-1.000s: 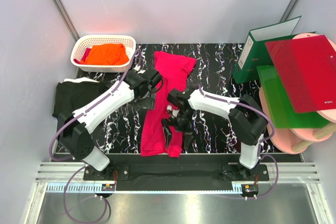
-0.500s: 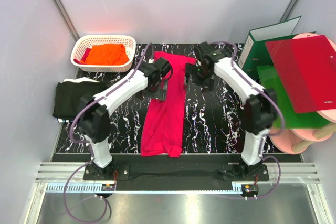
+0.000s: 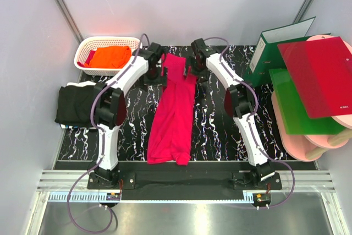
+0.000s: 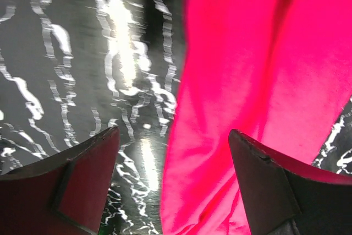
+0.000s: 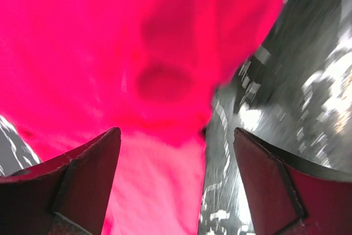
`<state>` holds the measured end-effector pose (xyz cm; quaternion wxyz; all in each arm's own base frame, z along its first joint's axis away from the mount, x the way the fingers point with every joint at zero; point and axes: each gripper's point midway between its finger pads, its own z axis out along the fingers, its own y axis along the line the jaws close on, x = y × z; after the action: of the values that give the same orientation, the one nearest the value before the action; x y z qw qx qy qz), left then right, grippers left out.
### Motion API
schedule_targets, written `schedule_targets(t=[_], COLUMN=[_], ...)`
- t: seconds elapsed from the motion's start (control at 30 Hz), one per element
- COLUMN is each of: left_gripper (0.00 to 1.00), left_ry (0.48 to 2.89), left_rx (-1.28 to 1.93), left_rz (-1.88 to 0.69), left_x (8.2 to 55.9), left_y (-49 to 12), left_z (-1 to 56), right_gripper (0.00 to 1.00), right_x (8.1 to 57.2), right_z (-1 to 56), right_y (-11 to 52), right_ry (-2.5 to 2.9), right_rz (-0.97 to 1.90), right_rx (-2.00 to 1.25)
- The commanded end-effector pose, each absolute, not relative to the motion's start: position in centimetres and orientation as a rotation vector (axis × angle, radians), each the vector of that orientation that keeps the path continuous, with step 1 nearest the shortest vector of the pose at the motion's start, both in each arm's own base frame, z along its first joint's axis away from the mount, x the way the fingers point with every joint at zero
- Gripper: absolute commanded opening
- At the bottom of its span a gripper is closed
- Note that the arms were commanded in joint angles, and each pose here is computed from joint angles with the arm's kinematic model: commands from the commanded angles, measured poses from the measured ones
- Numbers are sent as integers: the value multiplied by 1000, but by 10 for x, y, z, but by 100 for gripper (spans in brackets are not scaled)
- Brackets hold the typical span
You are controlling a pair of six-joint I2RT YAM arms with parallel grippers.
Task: Fold and stack the t-shirts
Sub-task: Rotate the tshirt 90 degrees
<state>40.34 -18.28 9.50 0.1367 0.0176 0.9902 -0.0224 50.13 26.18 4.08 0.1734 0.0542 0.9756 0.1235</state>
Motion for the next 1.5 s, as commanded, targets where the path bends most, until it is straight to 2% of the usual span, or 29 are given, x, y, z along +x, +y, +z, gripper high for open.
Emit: schedule_targets(t=[0.0,0.1,0.13,0.2,0.23,0.4,0.77,0.8,0.87,0.9,0.93,1.0,1.03,1.07,1.1,1.13,1.17,1.2,1.27,1.3,1.37,1.4,1.43,1.47], left_gripper=[84,81,80,79,79,78,78,79,85,87,90,99,99,99,99,99,99,99,99,99,99,99,99,99], left_ry=[2861,2887,2888,2906,2906,2924,2912,2913,2898,2877,2875,2847,2836,2822,2821,2821,2822,2834,2853,2887,2869,2934,2897,2916], left_rx=[51,42,33,22,7,-19,-33,-39,-48,-50,-51,-46,-46,-42,-37,-42,-40,-32,-32,-55,-61,-162,-182,-222], left_rz=[-197,-227,-235,-250,-250,-239,-318,-325,-331,-341,-344,-364,-375,-391,-424,-445,-469,-523,-592,-655,-785,-808,-864,-913], left_x=[416,419,421,419,421,416,400,396,395,395,393,389,388,387,380,375,371,358,341,322,301,278,276,252], left_y=[-182,-181,-179,-176,-171,-161,-166,-166,-166,-166,-166,-166,-167,-169,-170,-173,-176,-181,-192,-198,-211,-210,-215,-214], left_z=[100,89,88,83,83,78,85,87,92,101,104,115,119,123,127,129,129,129,128,124,130,113,111,104], right_gripper=[87,51,30,19,9,0,1,10,20,31,37,46,61,67,73,87,91,95,97,96,93,91,90,87], right_x=[536,546,547,551,551,566,645,653,660,660,658,650,640,630,620,604,586,565,525,498,451,416,396,374], right_z=[50,38,29,25,17,20,56,60,79,91,96,145,145,186,199,183,223,200,222,190,190,152,141,144], right_y=[248,248,248,247,246,241,221,221,217,217,215,217,217,218,215,212,208,207,205,203,208,206,207,212], right_ry=[2669,2658,2666,2665,2674,2612,2281,2245,2199,2187,2192,2153,2184,2147,2154,2220,2185,2271,2313,2427,2517,2647,2702,2727], right_rz=[323,335,335,344,341,310,319,335,358,378,379,428,431,472,478,458,489,488,571,585,735,758,804,892], right_rx=[226,234,235,240,243,255,361,373,384,378,370,330,317,292,292,291,277,270,240,252,266,304,321,311])
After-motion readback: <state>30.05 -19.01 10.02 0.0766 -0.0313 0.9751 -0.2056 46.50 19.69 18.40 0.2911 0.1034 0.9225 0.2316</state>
